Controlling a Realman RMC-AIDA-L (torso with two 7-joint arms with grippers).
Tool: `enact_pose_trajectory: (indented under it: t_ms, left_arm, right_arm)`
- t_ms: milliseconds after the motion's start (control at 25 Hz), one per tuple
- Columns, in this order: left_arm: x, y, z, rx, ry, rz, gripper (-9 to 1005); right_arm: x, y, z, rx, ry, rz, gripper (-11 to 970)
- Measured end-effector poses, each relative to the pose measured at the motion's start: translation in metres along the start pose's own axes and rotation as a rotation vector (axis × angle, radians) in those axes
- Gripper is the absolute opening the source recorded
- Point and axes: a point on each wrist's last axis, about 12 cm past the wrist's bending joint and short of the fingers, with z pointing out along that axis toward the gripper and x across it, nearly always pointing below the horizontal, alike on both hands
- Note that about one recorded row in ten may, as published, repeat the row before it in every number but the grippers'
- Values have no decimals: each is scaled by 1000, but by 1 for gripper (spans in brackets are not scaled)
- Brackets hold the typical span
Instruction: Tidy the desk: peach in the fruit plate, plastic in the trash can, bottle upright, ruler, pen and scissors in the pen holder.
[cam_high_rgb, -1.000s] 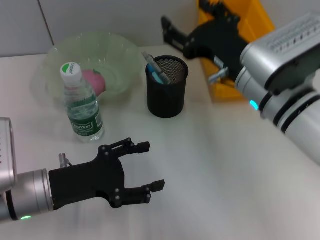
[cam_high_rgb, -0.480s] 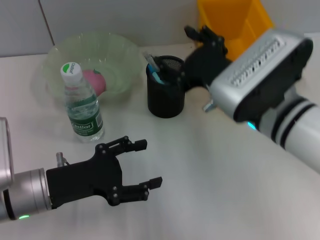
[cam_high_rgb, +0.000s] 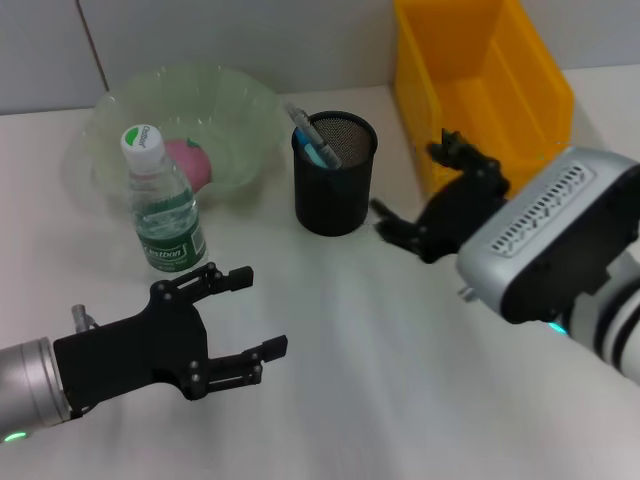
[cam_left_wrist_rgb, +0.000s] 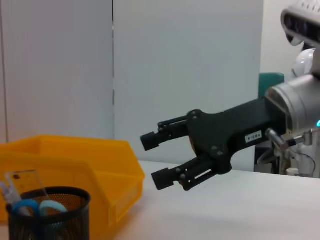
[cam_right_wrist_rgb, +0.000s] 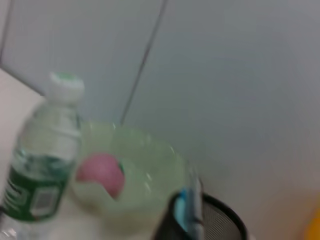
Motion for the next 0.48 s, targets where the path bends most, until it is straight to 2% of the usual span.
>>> enact_pose_trajectory:
  t_ms: [40,200,320,480]
  left_arm:
    - [0,0,0,0,0,0,849]
    - [2,-2,-7,-25,-10,-9,849]
    - [3,-3,-11,-36,-16,-15,849]
    - [2,-3,-15,-47,-33,-21,849]
  right_arm:
    - [8,-6,-1,31,3,-14,828]
    - [15,-6,-2,39,9,-26,826]
    - [13,2,-2,16,5,-39,825]
    - [7,1,-4,25,-11,-20,824]
